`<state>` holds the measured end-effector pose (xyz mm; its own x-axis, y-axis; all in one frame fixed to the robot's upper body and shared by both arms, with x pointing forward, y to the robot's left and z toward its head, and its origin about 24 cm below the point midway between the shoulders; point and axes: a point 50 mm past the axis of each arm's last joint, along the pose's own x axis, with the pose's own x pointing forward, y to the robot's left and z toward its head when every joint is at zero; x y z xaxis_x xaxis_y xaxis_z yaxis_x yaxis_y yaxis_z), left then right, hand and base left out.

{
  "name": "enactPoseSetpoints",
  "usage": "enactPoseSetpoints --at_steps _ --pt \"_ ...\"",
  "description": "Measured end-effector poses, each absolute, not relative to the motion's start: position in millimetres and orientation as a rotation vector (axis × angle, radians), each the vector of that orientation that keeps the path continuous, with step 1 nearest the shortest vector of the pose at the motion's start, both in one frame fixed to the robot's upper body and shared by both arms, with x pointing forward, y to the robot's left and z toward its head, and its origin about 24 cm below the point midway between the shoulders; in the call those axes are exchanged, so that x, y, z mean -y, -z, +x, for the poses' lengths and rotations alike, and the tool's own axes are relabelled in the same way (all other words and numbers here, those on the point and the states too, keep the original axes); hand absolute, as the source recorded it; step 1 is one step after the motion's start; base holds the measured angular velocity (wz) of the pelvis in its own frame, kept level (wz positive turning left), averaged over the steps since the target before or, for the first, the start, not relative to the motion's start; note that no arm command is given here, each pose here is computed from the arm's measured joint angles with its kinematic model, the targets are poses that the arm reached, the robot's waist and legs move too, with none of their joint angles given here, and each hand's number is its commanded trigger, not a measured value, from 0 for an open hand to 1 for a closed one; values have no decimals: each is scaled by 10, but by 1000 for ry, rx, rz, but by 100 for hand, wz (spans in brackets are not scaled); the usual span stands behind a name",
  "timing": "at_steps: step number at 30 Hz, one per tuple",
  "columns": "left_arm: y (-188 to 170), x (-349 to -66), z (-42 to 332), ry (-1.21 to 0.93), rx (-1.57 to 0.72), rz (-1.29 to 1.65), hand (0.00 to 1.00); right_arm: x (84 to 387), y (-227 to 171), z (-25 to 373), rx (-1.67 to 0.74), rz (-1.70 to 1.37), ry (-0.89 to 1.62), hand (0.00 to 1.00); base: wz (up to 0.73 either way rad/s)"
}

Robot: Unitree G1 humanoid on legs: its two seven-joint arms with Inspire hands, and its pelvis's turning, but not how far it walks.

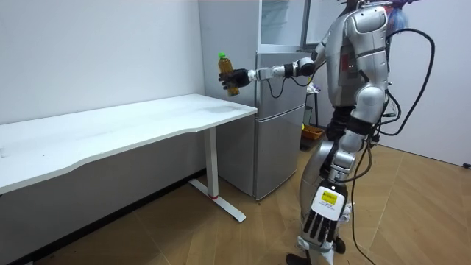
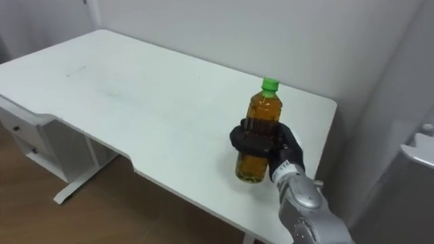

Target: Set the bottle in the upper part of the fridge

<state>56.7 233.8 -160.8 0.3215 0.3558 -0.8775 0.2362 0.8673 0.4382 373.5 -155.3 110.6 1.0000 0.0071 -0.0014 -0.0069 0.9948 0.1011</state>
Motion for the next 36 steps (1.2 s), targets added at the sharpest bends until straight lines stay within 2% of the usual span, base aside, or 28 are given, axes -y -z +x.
enactPoseSetpoints --at_steps 8,17,27,36 --pt "1605 -2410 380 -156 -1301 529 0 1456 -1296 3614 96 102 -66 100 -13" --pt "1604 -2450 290 -221 -1337 481 0 1512 -1708 3531 242 73 -96 100 -5" --pt "1601 -2480 212 -261 -1354 459 0 1431 -2177 3306 456 37 -168 100 -3" --pt "1601 -2478 206 -275 -1349 440 0 1600 -2346 3260 525 74 -138 100 -7"
